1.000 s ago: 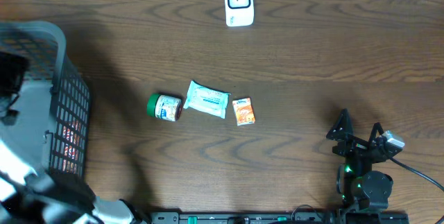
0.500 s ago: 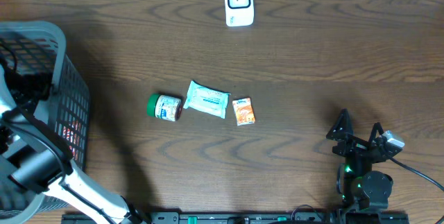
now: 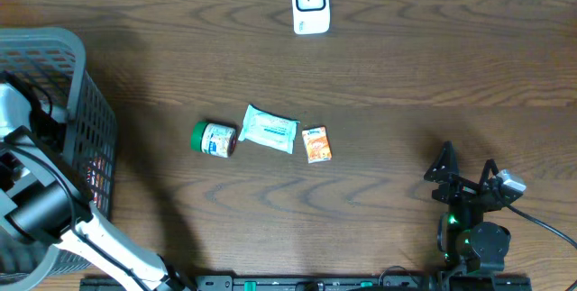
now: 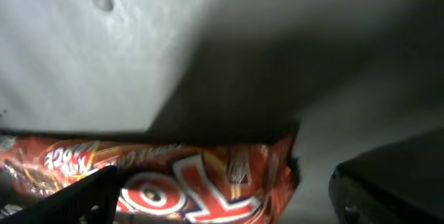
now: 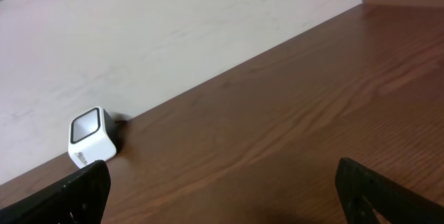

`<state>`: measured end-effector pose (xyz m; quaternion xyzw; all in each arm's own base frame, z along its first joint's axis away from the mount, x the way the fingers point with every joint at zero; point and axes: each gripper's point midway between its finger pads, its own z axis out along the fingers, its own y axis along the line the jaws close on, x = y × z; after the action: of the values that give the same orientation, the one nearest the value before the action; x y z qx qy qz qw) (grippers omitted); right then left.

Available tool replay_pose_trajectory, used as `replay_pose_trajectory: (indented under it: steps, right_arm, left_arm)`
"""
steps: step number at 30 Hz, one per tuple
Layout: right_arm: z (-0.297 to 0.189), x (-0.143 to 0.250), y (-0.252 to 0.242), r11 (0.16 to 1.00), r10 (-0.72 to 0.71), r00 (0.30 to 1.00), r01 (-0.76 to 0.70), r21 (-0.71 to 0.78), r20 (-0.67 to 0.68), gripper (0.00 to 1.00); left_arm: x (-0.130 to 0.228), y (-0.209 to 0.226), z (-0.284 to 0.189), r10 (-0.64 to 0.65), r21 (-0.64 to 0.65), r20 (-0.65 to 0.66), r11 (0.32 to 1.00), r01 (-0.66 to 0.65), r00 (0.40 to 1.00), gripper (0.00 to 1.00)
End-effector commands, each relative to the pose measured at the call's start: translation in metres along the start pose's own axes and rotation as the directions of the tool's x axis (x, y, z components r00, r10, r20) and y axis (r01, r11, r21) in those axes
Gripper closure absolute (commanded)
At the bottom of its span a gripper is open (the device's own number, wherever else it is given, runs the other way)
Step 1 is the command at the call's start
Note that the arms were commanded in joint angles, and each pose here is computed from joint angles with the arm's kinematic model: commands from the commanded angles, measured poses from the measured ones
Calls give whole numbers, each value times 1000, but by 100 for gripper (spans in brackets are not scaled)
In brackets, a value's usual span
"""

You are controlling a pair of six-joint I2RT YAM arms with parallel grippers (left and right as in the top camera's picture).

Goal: Scan the item barcode
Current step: 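Reach into the basket and grasp the red chocolate bar, then carry the chocolate bar out and drop it right of the Kleenex pack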

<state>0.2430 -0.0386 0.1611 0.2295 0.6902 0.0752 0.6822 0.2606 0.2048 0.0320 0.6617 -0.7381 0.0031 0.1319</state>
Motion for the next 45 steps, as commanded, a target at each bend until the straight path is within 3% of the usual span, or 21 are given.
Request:
replay_pose_trajectory:
  steps: [1, 2, 3, 4, 6, 10, 14, 20, 25, 27, 30, 33, 36, 38, 45]
  right_arm:
    - [0, 1, 0, 1000, 6, 1000, -6, 0, -3, 1]
    - [0, 1, 0, 1000, 6, 1000, -6, 0, -3, 1]
    - [0, 1, 0, 1000, 6, 1000, -6, 0, -3, 1]
    - [0, 1, 0, 1000, 6, 1000, -6, 0, -3, 1]
    - [0, 1, 0, 1000, 6, 1000, -6, 0, -3, 1]
    - [0, 1, 0, 1000, 6, 1000, -6, 0, -3, 1]
    - [0, 1, 0, 1000, 6, 1000, -6, 0, -3, 1]
    - [0, 1, 0, 1000, 6, 1000, -6, 0, -3, 1]
    - [0, 1, 0, 1000, 6, 1000, -6, 0, -3, 1]
    - [0, 1, 0, 1000, 6, 1000, -6, 0, -3, 1]
    - [0, 1, 0, 1000, 6, 1000, -6, 0, -3, 1]
    - [0, 1, 0, 1000, 6, 1000, -6, 0, -3, 1]
    - [0, 1, 0, 1000, 6, 1000, -6, 0, -3, 1]
    - [0, 1, 0, 1000, 6, 1000, -6, 0, -3, 1]
    - [0, 2, 0, 1000, 6, 1000, -6, 1, -5, 1]
  left_arm:
    - [6, 15, 26, -42, -84, -10, 996, 41, 999, 3]
    - [8, 16, 30, -42, -91, -15, 995, 40, 999, 10]
    - [9, 19, 33, -42, -100, -19, 994, 40, 999, 26]
    - [10, 22, 35, -42, -112, -19, 993, 40, 999, 59]
    - [10, 26, 36, -40, -131, -14, 991, 38, 999, 90]
    - [7, 28, 25, -45, -125, 5, 991, 45, 999, 93]
    - [-3, 24, -15, -61, -44, 73, 997, 64, 996, 93]
    - [-13, 22, -147, -102, 231, 311, 972, 29, 945, 93]
    - [27, 35, -268, -156, 507, 484, 852, -131, 861, 93]
    - [66, 36, -305, -139, 624, 495, 744, -239, 858, 93]
    - [141, 35, -341, 6, 718, 519, 540, -440, 855, 93]
    - [235, 38, -363, 238, 726, 587, 269, -634, 774, 93]
    - [315, 48, -363, 437, 700, 626, 51, -712, 647, 92]
    - [351, 53, -356, 532, 668, 645, -45, -743, 548, 92]
    - [448, 35, -311, 696, 514, 710, -408, -754, 107, 92]
